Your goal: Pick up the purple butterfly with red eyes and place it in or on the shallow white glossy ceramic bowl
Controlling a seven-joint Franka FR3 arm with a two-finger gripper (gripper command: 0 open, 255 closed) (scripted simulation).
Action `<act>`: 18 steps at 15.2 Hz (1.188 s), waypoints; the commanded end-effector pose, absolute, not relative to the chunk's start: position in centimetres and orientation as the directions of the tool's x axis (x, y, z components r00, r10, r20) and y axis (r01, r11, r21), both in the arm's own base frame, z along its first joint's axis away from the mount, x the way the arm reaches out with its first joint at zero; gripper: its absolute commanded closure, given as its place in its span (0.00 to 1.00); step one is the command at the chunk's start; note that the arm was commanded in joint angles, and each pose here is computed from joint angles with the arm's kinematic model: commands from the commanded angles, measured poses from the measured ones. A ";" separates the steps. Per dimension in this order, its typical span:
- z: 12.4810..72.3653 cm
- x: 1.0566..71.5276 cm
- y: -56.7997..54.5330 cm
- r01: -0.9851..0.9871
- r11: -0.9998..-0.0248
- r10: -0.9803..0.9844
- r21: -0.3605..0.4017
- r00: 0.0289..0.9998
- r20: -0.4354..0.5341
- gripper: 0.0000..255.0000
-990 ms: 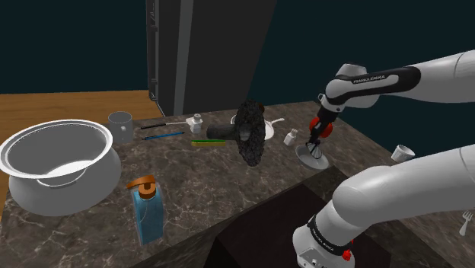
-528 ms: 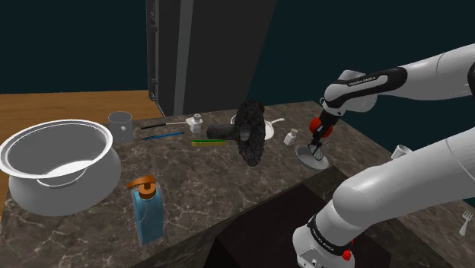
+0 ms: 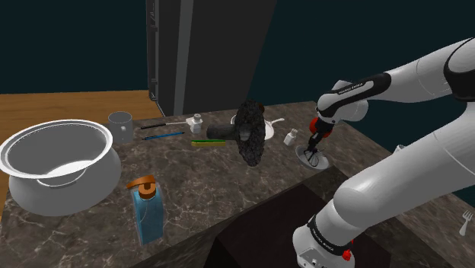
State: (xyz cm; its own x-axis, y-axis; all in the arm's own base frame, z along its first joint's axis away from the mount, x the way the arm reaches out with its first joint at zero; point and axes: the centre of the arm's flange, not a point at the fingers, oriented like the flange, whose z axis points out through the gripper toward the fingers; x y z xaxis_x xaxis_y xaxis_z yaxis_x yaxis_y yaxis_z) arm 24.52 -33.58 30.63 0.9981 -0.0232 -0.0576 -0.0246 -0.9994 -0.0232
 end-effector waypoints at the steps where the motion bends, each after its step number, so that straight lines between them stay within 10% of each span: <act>1: 30.1 24.5 -33.5 -0.025 -0.999 -0.023 -0.023 0.998 -0.057 1.00; 8: 30.1 24.5 -33.5 -0.025 -0.999 -0.023 -0.023 0.998 -0.057 1.00; 9: 30.1 24.5 -33.5 -0.025 -0.999 -0.023 -0.023 0.998 -0.057 0.00; 18: 35.1 24.8 -33.6 -0.025 -0.999 -0.023 -0.022 0.998 -0.057 0.00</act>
